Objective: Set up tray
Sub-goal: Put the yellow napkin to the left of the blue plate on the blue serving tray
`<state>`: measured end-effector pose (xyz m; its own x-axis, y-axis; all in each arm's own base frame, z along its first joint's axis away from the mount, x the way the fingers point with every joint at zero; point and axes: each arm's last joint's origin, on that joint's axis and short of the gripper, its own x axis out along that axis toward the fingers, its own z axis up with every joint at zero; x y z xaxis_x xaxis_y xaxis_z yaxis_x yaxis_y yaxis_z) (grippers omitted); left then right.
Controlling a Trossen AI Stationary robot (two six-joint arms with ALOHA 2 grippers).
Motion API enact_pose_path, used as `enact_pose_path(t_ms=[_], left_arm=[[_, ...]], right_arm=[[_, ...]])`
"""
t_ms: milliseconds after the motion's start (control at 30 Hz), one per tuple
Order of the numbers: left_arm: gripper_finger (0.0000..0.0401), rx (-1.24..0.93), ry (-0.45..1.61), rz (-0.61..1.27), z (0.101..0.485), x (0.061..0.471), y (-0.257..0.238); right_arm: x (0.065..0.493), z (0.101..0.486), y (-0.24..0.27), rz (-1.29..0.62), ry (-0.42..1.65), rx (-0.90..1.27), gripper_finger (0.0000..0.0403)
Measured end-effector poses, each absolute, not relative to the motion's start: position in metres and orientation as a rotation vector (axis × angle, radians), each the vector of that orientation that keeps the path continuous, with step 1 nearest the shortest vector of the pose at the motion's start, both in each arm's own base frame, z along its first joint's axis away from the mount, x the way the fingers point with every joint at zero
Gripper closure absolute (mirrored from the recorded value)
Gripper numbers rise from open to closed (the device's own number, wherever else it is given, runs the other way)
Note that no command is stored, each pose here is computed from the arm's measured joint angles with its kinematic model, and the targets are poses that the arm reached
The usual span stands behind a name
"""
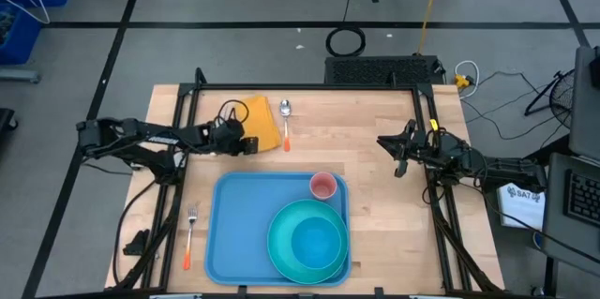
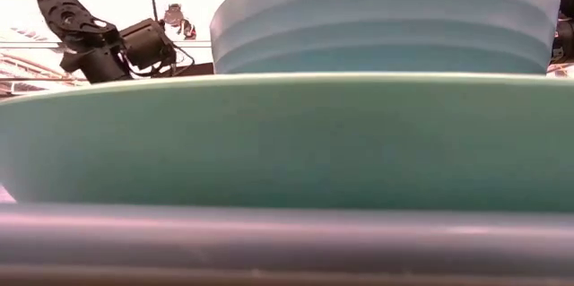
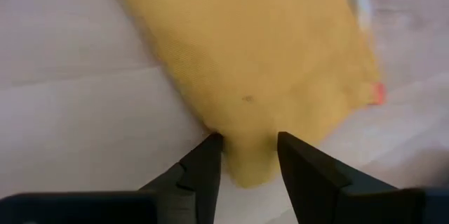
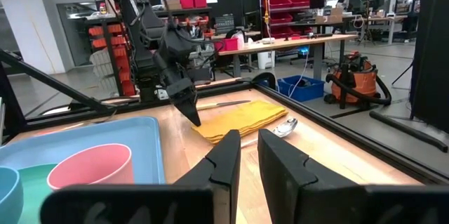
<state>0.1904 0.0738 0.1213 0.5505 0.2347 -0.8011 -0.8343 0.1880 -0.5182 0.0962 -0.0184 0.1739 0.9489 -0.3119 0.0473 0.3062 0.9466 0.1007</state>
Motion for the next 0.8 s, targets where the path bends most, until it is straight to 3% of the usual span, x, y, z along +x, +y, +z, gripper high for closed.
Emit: enact_pose_path(t_ms=[333, 500, 800], left_arm=[[0.0256, -1.202, 0.381, 0.840, 0.092, 0.175, 0.070], [0.0257, -1.165, 0.380, 0.850, 0.090, 0.173, 0.069], [0.0322, -1.168, 0.433, 0.818, 0.088, 0.172, 0.066]], right_arm=[[0.096, 0.174, -0.018, -0.315, -0.063, 0.093, 0.0358], [0.096, 0.174, -0.018, -0.315, -0.063, 0.093, 0.0358], [0.096, 0.174, -0.018, -0.315, -0.063, 0.093, 0.0358]])
